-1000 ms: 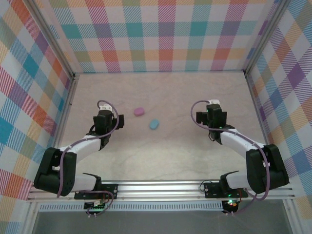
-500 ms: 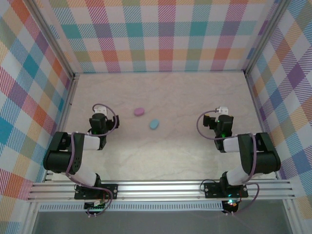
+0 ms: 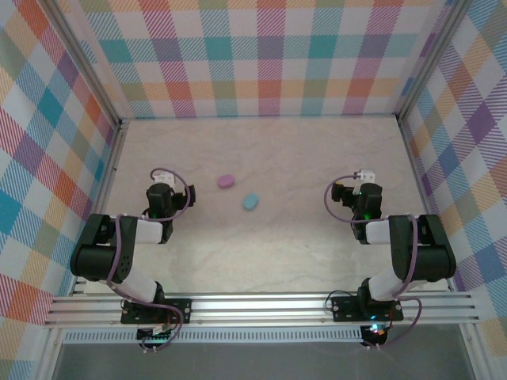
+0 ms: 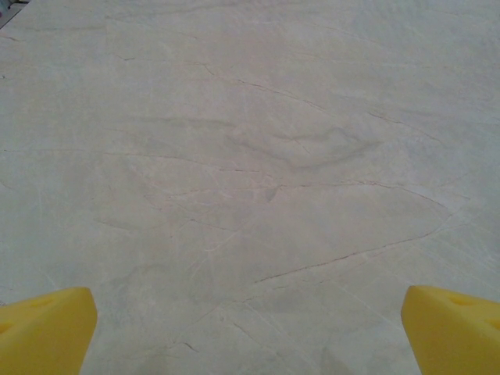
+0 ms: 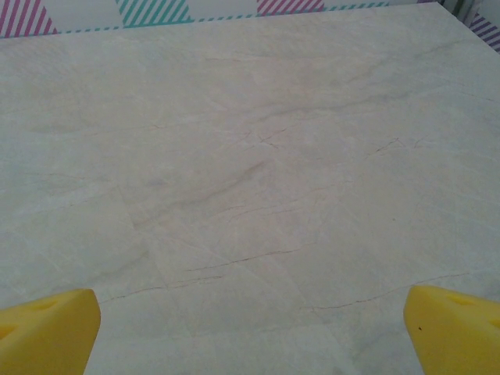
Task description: Insert wireless bluetooth earbuds into charging case
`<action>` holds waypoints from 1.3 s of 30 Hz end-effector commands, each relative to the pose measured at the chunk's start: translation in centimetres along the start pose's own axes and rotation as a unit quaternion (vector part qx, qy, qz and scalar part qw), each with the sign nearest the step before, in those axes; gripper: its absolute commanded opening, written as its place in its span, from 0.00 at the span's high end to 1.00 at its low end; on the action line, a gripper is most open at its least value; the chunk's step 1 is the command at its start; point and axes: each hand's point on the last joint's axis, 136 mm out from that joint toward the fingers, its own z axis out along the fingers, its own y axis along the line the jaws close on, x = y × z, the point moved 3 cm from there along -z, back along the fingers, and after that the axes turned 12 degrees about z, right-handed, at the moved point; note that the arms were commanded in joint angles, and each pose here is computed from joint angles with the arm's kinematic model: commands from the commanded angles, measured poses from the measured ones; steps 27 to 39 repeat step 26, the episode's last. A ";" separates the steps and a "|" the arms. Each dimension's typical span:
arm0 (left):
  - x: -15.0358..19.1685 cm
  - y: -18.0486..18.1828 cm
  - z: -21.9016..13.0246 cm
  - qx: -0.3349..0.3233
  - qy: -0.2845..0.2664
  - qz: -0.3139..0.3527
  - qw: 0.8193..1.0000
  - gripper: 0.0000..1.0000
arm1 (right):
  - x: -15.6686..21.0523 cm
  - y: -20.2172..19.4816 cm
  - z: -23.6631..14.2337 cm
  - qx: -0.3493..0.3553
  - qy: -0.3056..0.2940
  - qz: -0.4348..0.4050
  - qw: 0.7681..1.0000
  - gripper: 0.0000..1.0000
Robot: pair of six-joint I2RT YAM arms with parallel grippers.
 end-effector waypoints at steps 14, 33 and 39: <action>-0.9 0.1 -0.1 0.002 -0.021 -0.007 1.000 0.00 | -1.4 0.7 0.1 -0.018 -0.023 0.007 1.000 0.00; -0.9 0.2 0.0 0.001 -0.022 -0.007 1.000 0.00 | -1.3 1.6 0.2 -0.043 -0.011 -0.007 0.999 0.00; -0.9 0.2 0.0 0.001 -0.022 -0.007 1.000 0.00 | -1.3 1.6 0.2 -0.043 -0.011 -0.007 0.999 0.00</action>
